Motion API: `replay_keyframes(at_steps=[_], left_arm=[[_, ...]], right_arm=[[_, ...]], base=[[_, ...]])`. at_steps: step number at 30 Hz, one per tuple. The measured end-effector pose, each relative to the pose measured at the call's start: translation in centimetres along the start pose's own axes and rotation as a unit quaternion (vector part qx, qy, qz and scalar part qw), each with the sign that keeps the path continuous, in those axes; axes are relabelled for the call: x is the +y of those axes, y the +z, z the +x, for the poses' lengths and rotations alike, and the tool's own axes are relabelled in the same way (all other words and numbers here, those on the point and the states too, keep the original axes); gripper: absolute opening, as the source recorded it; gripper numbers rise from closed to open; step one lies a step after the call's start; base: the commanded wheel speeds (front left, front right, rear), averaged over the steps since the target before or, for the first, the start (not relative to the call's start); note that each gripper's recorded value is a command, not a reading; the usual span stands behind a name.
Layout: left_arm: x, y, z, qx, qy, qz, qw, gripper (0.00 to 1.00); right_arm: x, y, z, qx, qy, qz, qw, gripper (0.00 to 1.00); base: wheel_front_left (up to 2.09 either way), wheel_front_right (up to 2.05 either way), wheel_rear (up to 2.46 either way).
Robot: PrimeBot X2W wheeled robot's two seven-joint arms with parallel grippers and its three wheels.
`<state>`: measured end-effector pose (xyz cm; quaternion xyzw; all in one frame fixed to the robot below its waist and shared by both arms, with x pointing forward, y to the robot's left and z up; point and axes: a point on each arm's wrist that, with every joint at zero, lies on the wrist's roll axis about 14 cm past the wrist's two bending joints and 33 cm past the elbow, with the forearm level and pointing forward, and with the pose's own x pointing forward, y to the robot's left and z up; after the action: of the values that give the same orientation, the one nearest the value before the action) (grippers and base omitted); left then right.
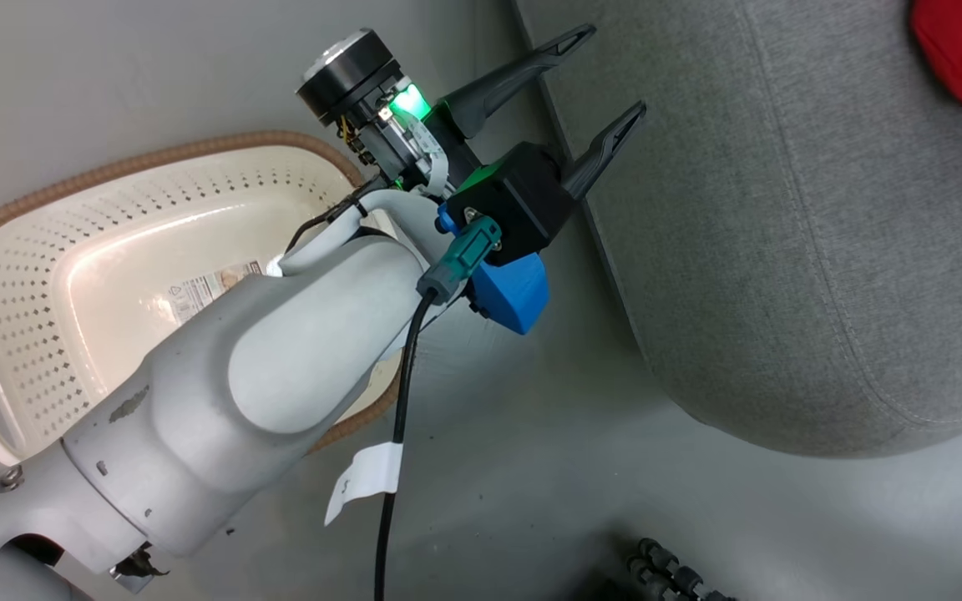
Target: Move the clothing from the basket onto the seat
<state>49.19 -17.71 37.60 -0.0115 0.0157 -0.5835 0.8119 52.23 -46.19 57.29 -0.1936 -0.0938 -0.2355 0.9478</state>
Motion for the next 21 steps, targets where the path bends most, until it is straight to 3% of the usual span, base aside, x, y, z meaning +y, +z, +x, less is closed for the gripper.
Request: replay_keyframes(at_steps=[12, 20, 21], left_arm=[[0.1, -1.3, 0.0, 0.0, -0.003, -0.01, 1.0, 1.0], [0.1, -0.8, 0.1, -0.002, -0.003, -0.005, 1.0, 1.0], [0.1, -0.5, 0.2, -0.003, -0.003, -0.004, 1.0, 1.0]], right_arm=[[2.3, -8.6, -4.2, 0.119, 0.0, 0.028, 0.992, 0.0], [2.4, -10.3, -6.5, 0.153, -0.01, 0.049, 0.987, 0.0], [2.4, -10.3, -6.7, 0.155, -0.01, 0.051, 0.987, 0.34]], base=[[0.0, 0.0, 0.0], [0.0, 0.0, 0.0], [0.0, 0.0, 0.0]])
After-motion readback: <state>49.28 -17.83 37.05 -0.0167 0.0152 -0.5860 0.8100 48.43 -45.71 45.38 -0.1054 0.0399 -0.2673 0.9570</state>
